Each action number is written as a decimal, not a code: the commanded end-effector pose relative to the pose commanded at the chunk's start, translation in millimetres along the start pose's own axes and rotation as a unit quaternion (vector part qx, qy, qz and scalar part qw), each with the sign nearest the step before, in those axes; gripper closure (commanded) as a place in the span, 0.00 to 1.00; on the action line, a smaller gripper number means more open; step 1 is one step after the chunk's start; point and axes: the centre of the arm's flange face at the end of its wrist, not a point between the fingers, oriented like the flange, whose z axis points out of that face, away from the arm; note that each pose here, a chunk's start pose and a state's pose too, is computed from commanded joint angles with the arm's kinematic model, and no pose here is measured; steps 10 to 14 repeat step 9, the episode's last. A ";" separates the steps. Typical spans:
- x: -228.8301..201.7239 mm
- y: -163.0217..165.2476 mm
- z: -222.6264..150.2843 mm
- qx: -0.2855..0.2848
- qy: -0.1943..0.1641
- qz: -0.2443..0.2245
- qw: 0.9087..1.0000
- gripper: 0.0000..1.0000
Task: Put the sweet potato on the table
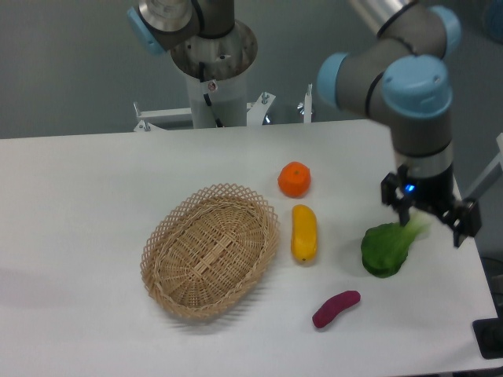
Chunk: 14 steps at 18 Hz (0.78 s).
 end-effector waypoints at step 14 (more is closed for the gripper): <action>19.0 55.9 2.0 0.039 0.030 0.041 0.998 0.00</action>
